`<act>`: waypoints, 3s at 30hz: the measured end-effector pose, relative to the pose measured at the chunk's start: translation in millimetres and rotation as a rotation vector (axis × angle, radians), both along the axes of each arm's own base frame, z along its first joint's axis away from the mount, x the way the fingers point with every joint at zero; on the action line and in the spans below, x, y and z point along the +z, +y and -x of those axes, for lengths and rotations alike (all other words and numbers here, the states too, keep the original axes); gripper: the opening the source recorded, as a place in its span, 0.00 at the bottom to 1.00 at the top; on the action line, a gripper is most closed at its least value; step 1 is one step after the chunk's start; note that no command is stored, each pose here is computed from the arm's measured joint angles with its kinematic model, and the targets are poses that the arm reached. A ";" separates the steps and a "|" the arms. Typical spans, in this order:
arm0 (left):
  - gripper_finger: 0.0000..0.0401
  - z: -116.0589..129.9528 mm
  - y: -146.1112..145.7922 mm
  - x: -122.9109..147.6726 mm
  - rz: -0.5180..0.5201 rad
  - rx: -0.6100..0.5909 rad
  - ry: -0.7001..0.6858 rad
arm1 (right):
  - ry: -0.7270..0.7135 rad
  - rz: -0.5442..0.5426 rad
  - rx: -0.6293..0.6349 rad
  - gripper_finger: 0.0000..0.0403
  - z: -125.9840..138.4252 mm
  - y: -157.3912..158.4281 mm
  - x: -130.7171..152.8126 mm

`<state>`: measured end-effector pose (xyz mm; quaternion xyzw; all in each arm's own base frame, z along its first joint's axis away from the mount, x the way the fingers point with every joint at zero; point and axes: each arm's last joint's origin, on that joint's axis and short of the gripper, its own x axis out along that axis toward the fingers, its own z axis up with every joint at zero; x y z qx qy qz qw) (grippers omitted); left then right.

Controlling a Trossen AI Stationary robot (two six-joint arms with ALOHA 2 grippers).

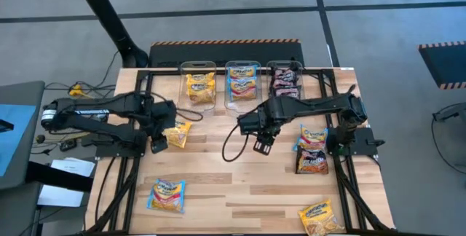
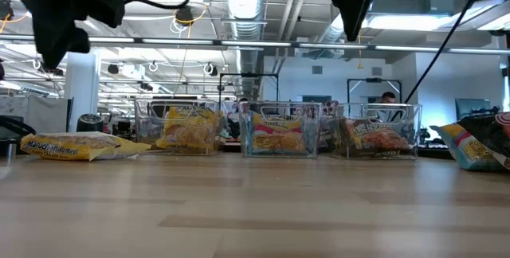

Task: Sort Maruchan noodles
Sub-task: Put the yellow noodle pack into the left transparent bin

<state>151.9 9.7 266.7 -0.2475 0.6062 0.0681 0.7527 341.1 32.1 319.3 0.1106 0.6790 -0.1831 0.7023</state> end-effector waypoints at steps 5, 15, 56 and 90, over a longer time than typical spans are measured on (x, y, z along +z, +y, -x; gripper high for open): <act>0.41 9.0 -14.9 -10.0 -0.015 0.042 -0.083 | -0.002 0.000 0.007 0.48 0.9 9.7 -0.1; 0.41 35.3 -21.4 -13.4 -0.193 0.250 -0.200 | -0.027 -0.004 0.005 0.48 0.3 21.1 -0.2; 0.41 8.1 -13.2 -75.8 -0.366 0.237 -0.224 | -0.158 -0.024 -0.002 0.48 -12.8 19.9 0.8; 0.04 -24.1 -4.0 -114.0 -0.332 0.286 -0.024 | -0.176 -0.028 -0.001 0.48 -14.5 20.2 1.0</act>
